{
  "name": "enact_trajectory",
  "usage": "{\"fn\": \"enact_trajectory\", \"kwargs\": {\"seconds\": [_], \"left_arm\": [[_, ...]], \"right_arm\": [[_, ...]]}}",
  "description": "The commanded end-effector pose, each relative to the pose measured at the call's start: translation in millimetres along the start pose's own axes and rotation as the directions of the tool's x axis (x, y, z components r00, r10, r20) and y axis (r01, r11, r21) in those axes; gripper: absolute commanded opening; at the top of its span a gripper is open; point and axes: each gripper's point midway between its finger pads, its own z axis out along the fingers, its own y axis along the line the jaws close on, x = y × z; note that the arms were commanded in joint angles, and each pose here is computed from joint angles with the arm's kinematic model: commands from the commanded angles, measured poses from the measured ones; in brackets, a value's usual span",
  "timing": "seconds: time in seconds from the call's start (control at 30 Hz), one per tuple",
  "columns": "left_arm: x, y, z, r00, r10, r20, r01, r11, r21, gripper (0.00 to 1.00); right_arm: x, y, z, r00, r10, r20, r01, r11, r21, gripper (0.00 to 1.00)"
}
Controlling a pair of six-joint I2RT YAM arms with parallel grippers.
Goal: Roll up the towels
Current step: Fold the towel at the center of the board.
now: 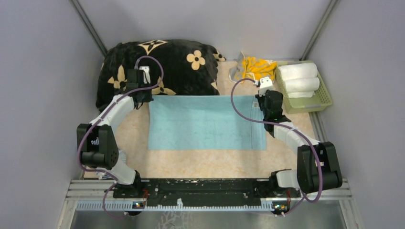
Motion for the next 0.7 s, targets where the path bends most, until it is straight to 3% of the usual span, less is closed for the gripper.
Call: {"fn": "enact_trajectory", "kwargs": {"seconds": [0.0, 0.4, 0.67], "left_arm": [[-32, 11, -17, 0.995, -0.042, 0.089, 0.044, 0.999, -0.020, 0.00], [7, 15, -45, 0.993, -0.112, 0.042, 0.113, 0.993, -0.038, 0.00], [45, 17, -62, 0.986, -0.168, 0.009, 0.168, 0.985, -0.048, 0.00]], "right_arm": [[-43, -22, -2, 0.994, 0.027, 0.107, -0.032, 0.998, 0.048, 0.00], [-28, -8, -40, 0.987, 0.124, 0.103, -0.120, 0.992, -0.041, 0.00], [8, 7, -67, 0.992, 0.118, 0.046, -0.113, 0.989, -0.099, 0.00]]}}
